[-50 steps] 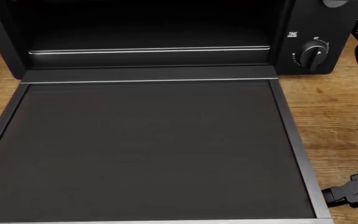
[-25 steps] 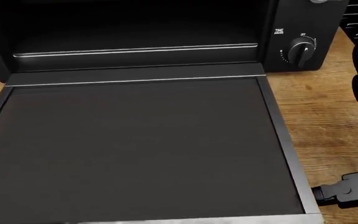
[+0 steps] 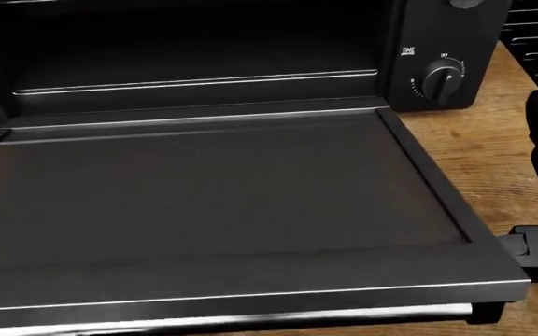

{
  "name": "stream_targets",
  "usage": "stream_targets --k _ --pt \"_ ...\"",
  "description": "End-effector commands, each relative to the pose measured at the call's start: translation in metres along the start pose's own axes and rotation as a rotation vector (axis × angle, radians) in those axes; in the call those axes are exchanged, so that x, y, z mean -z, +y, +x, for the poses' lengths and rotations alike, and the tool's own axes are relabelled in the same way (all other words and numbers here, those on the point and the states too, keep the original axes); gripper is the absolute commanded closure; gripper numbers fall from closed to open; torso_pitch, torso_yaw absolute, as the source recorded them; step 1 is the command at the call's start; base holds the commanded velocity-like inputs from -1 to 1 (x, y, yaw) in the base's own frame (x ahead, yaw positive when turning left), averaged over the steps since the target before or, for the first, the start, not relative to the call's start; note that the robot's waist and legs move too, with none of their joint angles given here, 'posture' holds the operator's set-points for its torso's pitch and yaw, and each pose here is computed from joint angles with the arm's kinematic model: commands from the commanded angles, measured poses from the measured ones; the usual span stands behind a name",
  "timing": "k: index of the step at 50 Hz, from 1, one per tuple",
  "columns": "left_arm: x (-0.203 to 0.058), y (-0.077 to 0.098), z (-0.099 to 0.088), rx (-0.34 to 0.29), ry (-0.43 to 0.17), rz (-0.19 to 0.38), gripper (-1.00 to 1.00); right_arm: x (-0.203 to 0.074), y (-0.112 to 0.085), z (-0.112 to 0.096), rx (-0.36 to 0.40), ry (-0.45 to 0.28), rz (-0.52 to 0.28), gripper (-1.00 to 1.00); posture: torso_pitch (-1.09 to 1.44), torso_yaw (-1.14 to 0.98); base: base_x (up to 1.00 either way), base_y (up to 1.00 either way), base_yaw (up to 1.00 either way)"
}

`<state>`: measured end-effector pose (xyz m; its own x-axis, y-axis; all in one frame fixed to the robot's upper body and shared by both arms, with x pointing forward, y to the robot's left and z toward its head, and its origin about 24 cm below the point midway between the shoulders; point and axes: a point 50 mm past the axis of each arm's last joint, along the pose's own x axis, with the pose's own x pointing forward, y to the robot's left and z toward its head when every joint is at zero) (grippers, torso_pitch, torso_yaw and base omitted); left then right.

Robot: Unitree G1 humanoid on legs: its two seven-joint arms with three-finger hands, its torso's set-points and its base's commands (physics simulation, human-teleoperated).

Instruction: Close the toaster oven door.

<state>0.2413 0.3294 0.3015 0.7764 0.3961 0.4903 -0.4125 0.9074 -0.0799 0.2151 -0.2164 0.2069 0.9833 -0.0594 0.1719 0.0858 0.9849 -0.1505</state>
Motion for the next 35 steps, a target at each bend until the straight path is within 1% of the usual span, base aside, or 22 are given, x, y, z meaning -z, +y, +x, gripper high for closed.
stream_targets --k 1,2,4,9,17,23,35 --pt "-0.018 0.002 0.000 -0.004 -0.088 0.004 -1.00 -0.020 0.013 -0.003 -0.075 -0.126 0.018 -1.00 0.00 0.00 0.00 0.00 0.00" --pt "-0.018 0.002 0.001 -0.004 -0.088 0.004 -1.00 -0.020 0.013 -0.003 -0.074 -0.122 0.024 -1.00 0.00 0.00 0.00 0.00 0.00" --pt "-0.018 0.002 0.001 -0.004 -0.088 0.004 -1.00 -0.017 0.016 -0.004 -0.072 -0.100 0.059 -1.00 0.00 0.00 0.00 0.00 0.00" --pt "-0.019 0.002 0.001 -0.005 -0.088 0.005 -1.00 -0.017 0.019 -0.004 -0.072 -0.100 0.071 -1.00 0.00 0.00 0.00 0.00 0.00" --pt "-0.018 0.002 0.001 -0.005 -0.088 0.005 -1.00 -0.032 0.011 0.000 -0.016 -0.151 0.087 -1.00 0.00 0.00 0.00 0.00 0.00" --pt "-0.018 0.002 0.000 -0.004 -0.087 0.004 -1.00 -0.044 0.003 0.005 0.031 -0.198 0.074 -1.00 0.00 0.00 0.00 0.00 0.00" --pt "-0.017 0.002 -0.001 -0.007 -0.086 0.003 -1.00 -0.056 0.000 0.019 0.041 -0.235 0.050 -1.00 0.00 0.00 0.00 0.00 0.00"
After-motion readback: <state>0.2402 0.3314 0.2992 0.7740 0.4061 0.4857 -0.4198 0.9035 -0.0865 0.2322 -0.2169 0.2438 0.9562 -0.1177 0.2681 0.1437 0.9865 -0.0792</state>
